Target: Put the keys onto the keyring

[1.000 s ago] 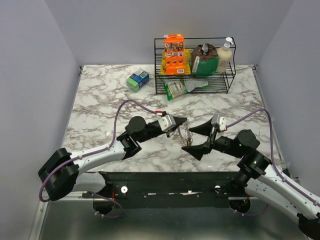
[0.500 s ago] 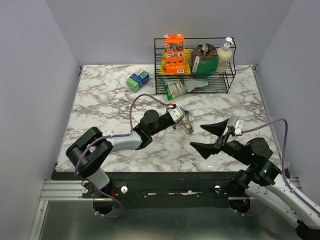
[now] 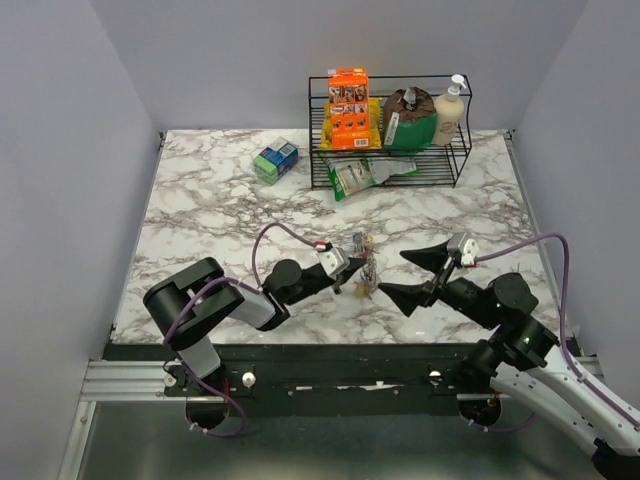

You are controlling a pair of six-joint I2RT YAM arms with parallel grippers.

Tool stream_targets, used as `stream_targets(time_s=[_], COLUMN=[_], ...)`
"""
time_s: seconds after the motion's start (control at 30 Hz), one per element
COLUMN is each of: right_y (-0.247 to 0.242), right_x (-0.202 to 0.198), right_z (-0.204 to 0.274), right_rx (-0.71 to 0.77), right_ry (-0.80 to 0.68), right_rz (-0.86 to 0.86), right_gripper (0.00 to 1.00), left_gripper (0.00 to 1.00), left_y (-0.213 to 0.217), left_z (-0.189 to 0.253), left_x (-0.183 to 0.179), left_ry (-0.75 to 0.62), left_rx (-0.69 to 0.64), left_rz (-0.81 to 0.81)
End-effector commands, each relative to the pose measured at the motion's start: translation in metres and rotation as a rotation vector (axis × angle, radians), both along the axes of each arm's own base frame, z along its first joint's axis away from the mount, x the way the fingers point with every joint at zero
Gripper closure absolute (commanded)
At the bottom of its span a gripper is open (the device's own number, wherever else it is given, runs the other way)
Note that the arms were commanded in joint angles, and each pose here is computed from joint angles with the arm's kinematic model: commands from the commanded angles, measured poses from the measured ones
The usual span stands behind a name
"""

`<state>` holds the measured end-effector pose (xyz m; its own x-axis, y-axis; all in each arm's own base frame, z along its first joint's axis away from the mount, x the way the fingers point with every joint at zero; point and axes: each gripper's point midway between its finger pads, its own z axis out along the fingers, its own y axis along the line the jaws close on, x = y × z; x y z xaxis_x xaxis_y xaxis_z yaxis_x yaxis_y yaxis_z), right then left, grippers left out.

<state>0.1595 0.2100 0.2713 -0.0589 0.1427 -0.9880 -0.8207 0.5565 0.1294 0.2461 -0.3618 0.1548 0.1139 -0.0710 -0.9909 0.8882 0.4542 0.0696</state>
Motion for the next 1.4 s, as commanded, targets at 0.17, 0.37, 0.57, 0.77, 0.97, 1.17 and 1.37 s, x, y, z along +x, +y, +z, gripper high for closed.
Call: stream_targets(time_s=[0.17, 0.37, 0.57, 0.77, 0.97, 1.17, 1.37], right_y=[0.006, 0.010, 0.010, 0.012, 0.013, 0.013, 0.013], right_x=[0.007, 0.008, 0.009, 0.009, 0.008, 0.008, 0.010], right_z=[-0.013, -0.017, -0.017, -0.017, -0.014, -0.012, -0.014], right_rx=[-0.028, -0.040, -0.041, -0.044, -0.038, -0.031, -0.031], right_ry=[0.037, 0.050, 0.052, 0.051, 0.047, 0.040, 0.040], right_rz=[-0.003, 0.010, 0.007, 0.011, 0.020, 0.020, 0.016], right_gripper=[0.00, 0.00, 0.00, 0.00, 0.00, 0.00, 0.00], left_gripper=[1.00, 1.00, 1.00, 0.70, 0.01, 0.01, 0.01], left_y=[0.013, 0.018, 0.023, 0.031, 0.046, 0.079, 0.115], left_z=[-0.011, -0.024, -0.026, -0.017, 0.007, 0.053, 0.067], left_x=[-0.042, -0.061, -0.072, -0.068, -0.053, -0.042, -0.030], left_ry=[0.053, 0.087, 0.082, 0.070, 0.096, 0.105, 0.268], left_rx=[-0.061, -0.053, -0.033, 0.017, 0.108, 0.058, 0.040], left_rz=[-0.031, -0.045, -0.033, 0.035, 0.152, 0.300, 0.508])
